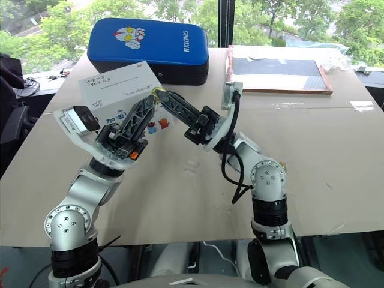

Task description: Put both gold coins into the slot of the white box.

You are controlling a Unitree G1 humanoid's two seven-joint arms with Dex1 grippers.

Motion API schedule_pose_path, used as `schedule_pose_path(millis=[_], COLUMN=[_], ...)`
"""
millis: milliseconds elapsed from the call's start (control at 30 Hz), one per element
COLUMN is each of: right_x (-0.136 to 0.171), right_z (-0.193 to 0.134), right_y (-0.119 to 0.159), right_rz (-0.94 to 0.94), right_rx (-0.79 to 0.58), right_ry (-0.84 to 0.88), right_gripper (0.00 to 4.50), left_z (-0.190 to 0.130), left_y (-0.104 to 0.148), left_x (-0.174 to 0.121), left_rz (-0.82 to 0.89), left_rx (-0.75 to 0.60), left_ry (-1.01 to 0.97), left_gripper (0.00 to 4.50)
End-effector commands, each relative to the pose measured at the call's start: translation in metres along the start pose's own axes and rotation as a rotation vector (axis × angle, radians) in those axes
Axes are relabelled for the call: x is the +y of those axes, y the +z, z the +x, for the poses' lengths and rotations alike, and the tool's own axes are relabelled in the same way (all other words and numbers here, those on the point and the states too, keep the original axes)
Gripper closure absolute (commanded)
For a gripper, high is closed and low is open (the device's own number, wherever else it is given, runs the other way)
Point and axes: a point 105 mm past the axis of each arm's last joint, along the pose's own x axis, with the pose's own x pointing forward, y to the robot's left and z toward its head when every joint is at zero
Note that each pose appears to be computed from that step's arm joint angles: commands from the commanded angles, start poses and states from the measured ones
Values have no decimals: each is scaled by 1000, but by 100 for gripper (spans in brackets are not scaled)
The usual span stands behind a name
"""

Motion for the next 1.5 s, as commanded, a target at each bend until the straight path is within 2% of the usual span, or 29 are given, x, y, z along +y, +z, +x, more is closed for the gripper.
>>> schedule_pose_path(millis=[33,400,700,833,900,933,967,1033,1200,1333,1500], right_x=[18,27,23,22,22,21,20,17,9,-3,-20], right_z=[8,1,7,5,4,4,4,4,0,-13,-24], right_y=[-6,-25,-25,-25,-24,-23,-22,-18,-11,-5,19], right_rz=[-28,-20,-55,-50,-50,-52,-51,-45,-74,-158,-687], right_rx=[52,191,195,193,186,178,168,143,123,144,212], right_ry=[78,133,111,111,106,98,90,77,32,-34,-157], right_gripper=[450,450,450,318,213,142,129,35,35,35,35], left_z=[3,1,-3,-1,0,1,1,1,3,9,12], left_y=[-3,-10,-27,-24,-19,-17,-15,-10,6,30,80], left_x=[-11,-10,-7,-4,-1,0,1,5,8,7,14], left_rz=[2,-18,-19,-10,-1,4,10,22,80,193,510], left_rx=[17,58,166,144,119,108,99,78,39,48,256], left_ry=[-58,-66,-59,-49,-38,-33,-28,-12,4,4,44], left_gripper=[444,444,444,450,450,450,450,450,450,450,450])
